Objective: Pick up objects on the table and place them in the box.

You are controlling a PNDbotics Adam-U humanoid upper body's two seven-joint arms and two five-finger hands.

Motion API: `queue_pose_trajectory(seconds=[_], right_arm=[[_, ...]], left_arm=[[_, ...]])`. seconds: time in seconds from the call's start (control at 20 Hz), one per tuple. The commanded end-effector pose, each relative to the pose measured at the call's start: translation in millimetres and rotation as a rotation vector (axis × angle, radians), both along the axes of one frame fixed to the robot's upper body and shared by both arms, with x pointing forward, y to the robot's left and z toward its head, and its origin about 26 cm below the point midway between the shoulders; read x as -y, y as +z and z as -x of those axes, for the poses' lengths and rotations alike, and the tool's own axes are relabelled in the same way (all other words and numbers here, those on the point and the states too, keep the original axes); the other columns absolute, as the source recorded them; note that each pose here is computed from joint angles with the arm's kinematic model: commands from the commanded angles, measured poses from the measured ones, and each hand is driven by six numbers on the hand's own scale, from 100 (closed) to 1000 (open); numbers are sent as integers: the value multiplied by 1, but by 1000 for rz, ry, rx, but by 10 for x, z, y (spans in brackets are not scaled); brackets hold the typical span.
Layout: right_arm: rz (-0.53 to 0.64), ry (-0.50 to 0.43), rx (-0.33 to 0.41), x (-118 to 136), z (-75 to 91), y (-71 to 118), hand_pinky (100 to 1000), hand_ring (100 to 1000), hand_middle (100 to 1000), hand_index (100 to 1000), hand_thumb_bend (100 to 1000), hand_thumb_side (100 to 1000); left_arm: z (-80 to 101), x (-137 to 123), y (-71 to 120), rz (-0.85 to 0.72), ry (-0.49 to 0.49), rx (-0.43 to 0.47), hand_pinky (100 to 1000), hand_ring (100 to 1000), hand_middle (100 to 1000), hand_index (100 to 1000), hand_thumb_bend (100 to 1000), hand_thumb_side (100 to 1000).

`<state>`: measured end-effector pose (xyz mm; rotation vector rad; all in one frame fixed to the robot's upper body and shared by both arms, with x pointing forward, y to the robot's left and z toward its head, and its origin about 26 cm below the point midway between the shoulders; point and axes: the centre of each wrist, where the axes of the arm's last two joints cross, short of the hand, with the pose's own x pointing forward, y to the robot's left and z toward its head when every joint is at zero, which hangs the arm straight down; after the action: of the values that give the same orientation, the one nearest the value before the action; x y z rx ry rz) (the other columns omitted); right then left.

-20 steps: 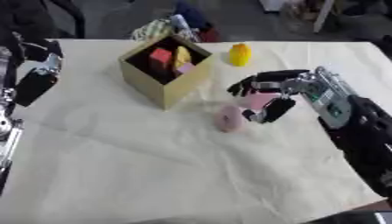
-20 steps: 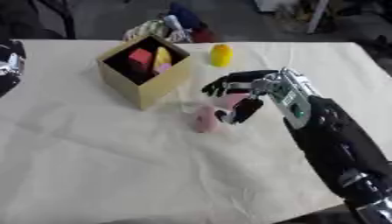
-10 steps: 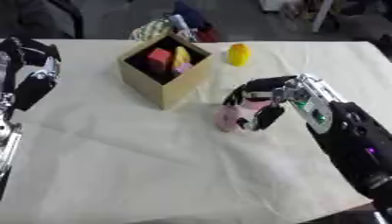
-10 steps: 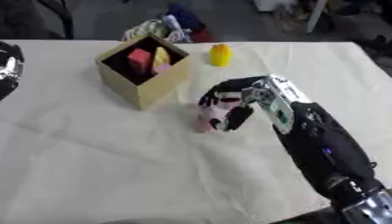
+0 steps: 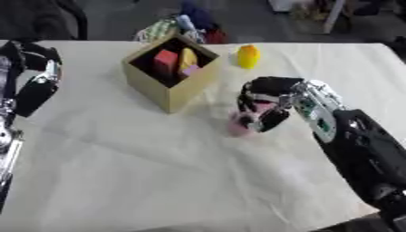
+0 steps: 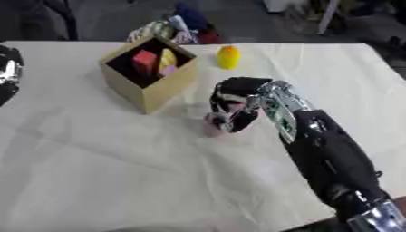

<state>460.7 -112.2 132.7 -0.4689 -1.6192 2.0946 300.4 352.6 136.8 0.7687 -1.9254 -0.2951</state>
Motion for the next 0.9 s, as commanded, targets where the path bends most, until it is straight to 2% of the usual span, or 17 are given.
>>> queue_pose_trajectory(seconds=[0.05, 0.1, 0.25, 0.4, 0.6, 0.8, 0.9], right_arm=[[-83, -15, 124, 36, -68, 472, 746, 606, 349, 452, 100, 317], [-98, -21, 147, 31, -77, 591, 746, 604, 349, 454, 100, 205], [-167, -78, 221, 24, -132, 981, 744, 598, 355, 461, 100, 182], [-232, -160, 266, 10, -206, 1158, 748, 589, 363, 475, 100, 137], [-297, -278, 264, -69, -317, 1108, 753, 588, 372, 489, 100, 123], [-320, -385, 253, -168, -380, 901, 759, 589, 399, 524, 100, 128], [-313, -429, 236, -213, -394, 778, 772, 621, 482, 633, 100, 150]], left_arm=[[16, -12, 95, -13, 7, 35, 633, 585, 586, 815, 148, 481], [17, -5, 97, -11, 6, 38, 632, 584, 585, 815, 147, 481], [10, 52, 100, -3, -15, 43, 632, 584, 585, 814, 147, 483], [0, 128, 88, 11, -44, 46, 631, 583, 584, 814, 145, 492], [-22, 264, 37, 58, -87, 46, 629, 583, 583, 813, 144, 503], [-61, 385, 59, 83, -134, 61, 628, 582, 582, 813, 145, 505], [-79, 423, 81, 86, -151, 68, 629, 583, 582, 813, 145, 505]])
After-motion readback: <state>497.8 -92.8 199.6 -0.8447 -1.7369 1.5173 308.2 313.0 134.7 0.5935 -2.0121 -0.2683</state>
